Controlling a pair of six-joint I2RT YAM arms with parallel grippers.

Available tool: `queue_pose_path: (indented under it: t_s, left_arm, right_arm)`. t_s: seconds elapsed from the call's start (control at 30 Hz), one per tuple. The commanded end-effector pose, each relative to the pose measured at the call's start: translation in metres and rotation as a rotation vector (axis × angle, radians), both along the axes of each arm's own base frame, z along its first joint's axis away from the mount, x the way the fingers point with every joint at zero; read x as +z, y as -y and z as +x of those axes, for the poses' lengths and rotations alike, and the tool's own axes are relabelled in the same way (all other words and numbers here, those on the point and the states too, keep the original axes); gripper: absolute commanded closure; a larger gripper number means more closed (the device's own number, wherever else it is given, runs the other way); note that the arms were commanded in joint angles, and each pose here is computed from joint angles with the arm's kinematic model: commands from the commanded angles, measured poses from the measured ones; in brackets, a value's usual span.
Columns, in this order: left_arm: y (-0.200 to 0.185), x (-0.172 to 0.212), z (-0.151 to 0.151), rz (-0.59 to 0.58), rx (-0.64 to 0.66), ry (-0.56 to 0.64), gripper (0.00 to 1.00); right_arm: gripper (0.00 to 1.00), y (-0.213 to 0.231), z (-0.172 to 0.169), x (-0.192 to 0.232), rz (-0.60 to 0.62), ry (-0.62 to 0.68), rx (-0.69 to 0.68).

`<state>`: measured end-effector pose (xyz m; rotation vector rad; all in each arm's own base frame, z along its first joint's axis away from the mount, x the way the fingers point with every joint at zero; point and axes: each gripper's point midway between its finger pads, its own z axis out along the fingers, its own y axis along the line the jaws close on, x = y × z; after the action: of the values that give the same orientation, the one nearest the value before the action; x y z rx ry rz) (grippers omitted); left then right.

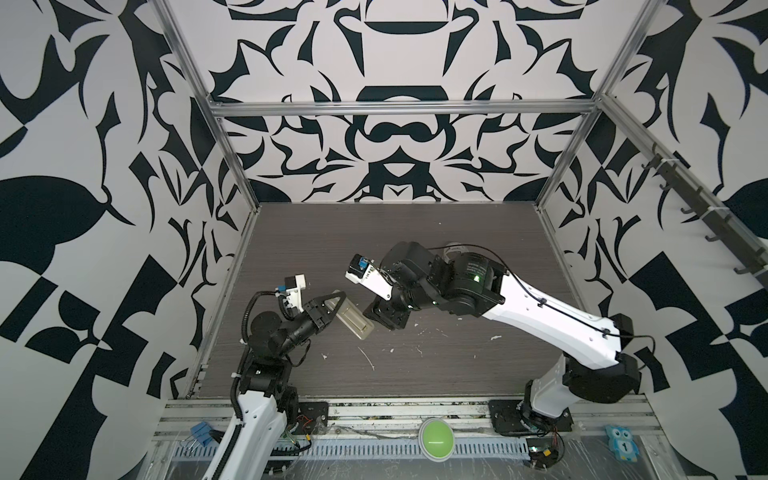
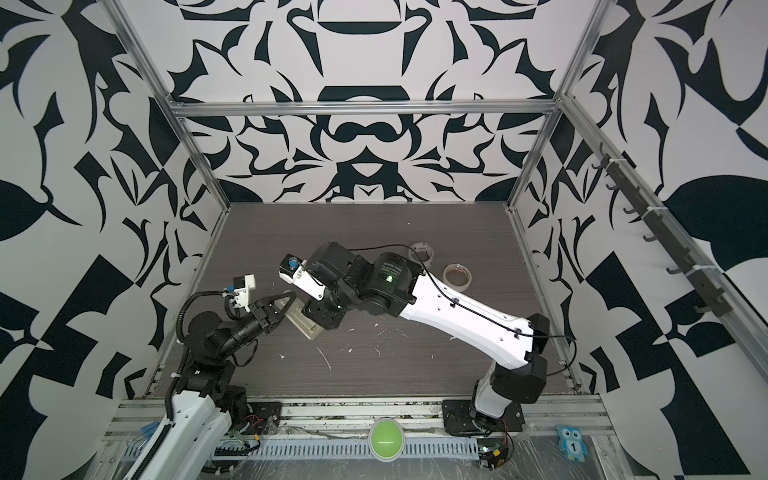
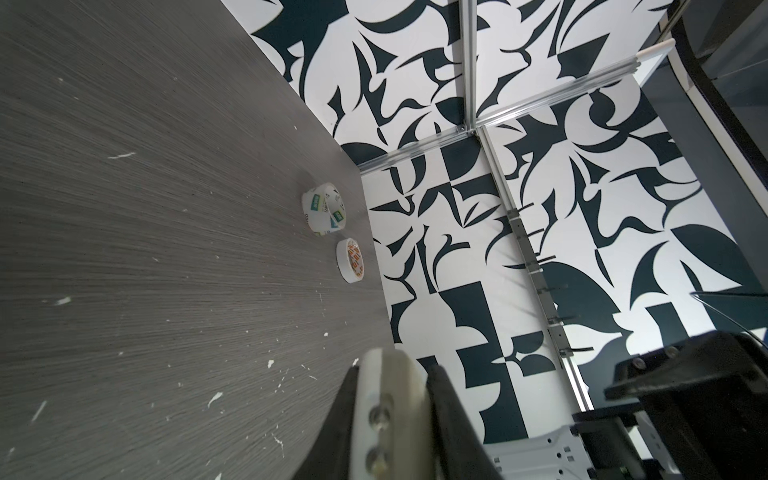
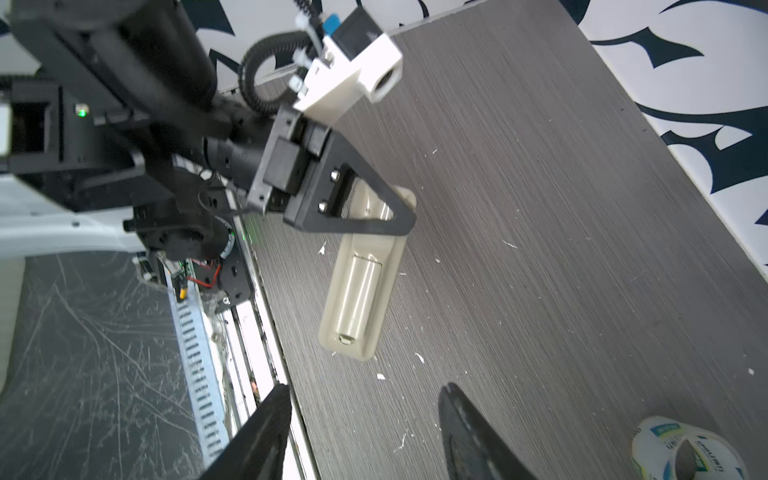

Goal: Load the batteries into the remote control

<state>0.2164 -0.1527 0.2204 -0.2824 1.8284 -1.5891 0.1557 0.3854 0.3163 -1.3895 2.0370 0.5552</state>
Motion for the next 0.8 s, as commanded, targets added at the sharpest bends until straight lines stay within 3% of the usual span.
queue_pose_path:
  t_s: [0.0,0.37,0.77]
  left_arm:
    - [0.010,0.029,-0.012,-0.046,-0.097,0.072,1.00]
    - [0.017,0.040,-0.016,-0.111,-0.170,0.063,1.00]
    - [0.019,0.042,-0.020,-0.117,-0.199,0.062,1.00]
  right_arm:
    - [0.39,0.003,-0.006,0.015,0.060,0.067,0.067]
    - [0.37,0.001,-0.005,-0.008,0.029,0.104,0.106]
    - [0.40,-0.018,-0.004,-0.025,0.036,0.057,0.118]
